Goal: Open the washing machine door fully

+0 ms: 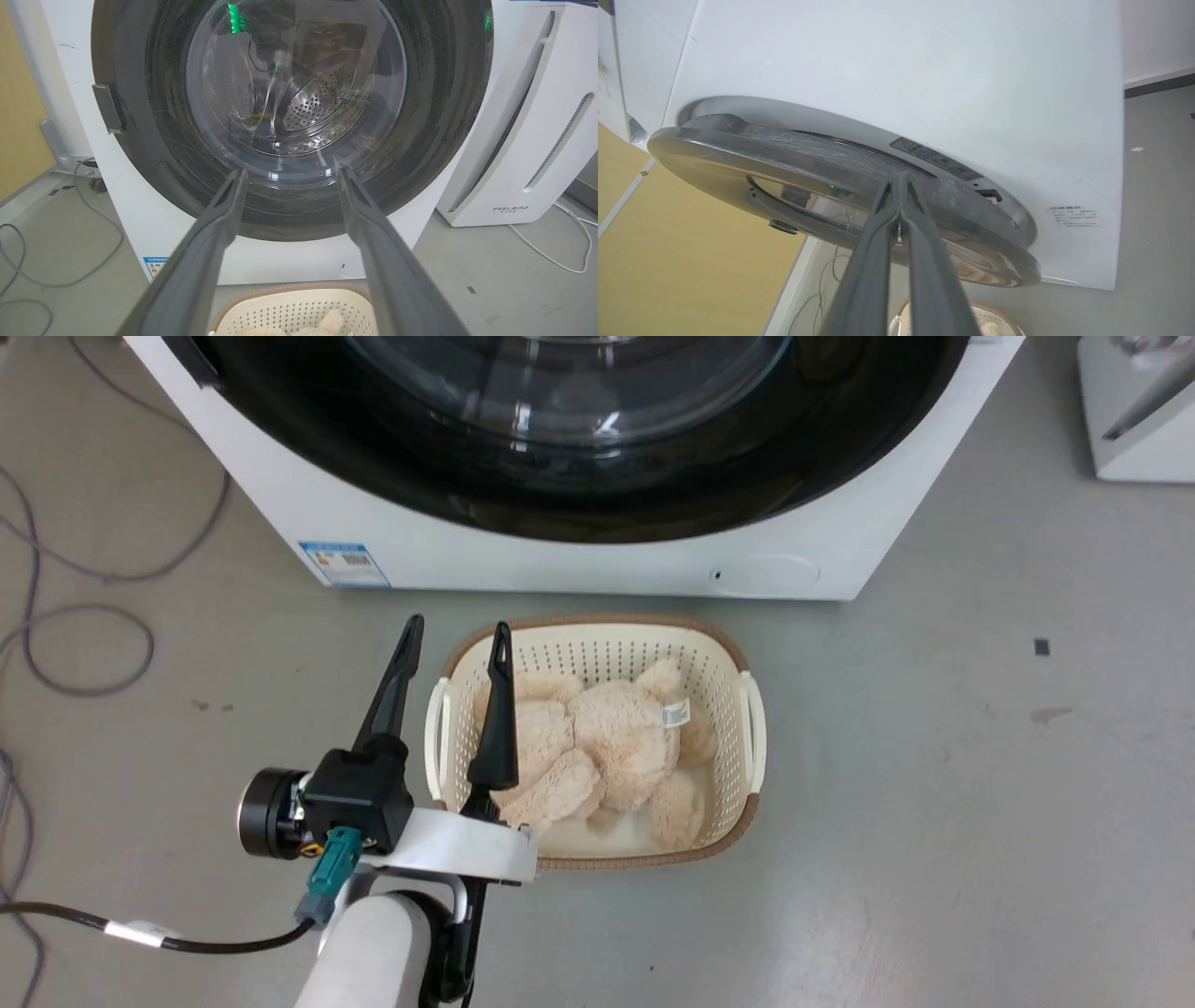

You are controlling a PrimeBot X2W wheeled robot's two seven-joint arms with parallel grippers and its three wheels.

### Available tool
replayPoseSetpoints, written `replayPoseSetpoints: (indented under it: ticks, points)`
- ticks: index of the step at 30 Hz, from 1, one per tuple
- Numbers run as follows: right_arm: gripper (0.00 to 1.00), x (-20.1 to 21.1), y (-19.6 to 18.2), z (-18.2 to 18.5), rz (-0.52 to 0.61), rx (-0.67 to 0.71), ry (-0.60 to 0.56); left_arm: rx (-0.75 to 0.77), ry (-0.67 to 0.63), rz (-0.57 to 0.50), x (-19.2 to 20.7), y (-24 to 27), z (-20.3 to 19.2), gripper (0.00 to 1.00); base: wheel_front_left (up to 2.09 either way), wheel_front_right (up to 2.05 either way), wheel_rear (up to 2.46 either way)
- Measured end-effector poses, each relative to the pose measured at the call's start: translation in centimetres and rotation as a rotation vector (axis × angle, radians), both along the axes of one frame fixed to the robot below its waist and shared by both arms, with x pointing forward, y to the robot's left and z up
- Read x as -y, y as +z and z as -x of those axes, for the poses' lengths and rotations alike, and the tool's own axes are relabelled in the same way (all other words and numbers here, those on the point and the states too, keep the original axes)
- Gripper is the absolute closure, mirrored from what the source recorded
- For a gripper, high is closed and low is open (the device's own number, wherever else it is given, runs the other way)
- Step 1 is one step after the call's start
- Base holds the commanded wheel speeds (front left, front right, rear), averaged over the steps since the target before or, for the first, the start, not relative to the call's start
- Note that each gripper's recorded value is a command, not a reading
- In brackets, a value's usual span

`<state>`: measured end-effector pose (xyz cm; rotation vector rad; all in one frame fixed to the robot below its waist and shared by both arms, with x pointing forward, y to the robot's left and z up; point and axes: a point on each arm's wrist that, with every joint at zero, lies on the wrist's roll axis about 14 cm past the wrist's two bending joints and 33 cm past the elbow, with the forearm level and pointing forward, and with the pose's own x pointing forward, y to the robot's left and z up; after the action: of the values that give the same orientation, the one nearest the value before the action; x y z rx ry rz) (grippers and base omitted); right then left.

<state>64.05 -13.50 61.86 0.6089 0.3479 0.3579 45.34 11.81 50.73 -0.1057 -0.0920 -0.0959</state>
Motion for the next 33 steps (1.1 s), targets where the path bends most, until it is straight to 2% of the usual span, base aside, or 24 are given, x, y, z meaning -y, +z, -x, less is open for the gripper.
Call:
replayPoseSetpoints:
  ticks: [8,13,20,25,33]
  points:
    - [1.00,-1.4,-1.3,-1.7,0.006,-0.076,0.054,-0.008,0.010,0.009,-0.1,-1.0,-1.0,0.00,0.00,0.00,0.00]
    - [1.00,-2.5,-1.8,-2.2,0.000,-0.144,0.132,-0.019,0.013,0.023,0.2,-1.8,-1.6,0.00,0.00,0.00,0.00]
    - [1.00,-2.6,-2.1,-1.5,-0.002,-0.225,0.210,-0.003,0.012,0.030,0.3,-1.6,-2.0,0.00,0.00,0.00,0.00]
    - [1.00,-3.0,-1.3,-0.7,0.006,-0.220,0.247,0.006,0.010,0.030,0.4,-1.2,-1.8,0.00,0.00,0.00,0.00]
    - [1.00,-3.8,-2.1,2.0,-0.011,-0.272,0.309,0.037,0.021,0.031,-0.1,0.5,-1.1,0.00,0.00,0.00,0.00]
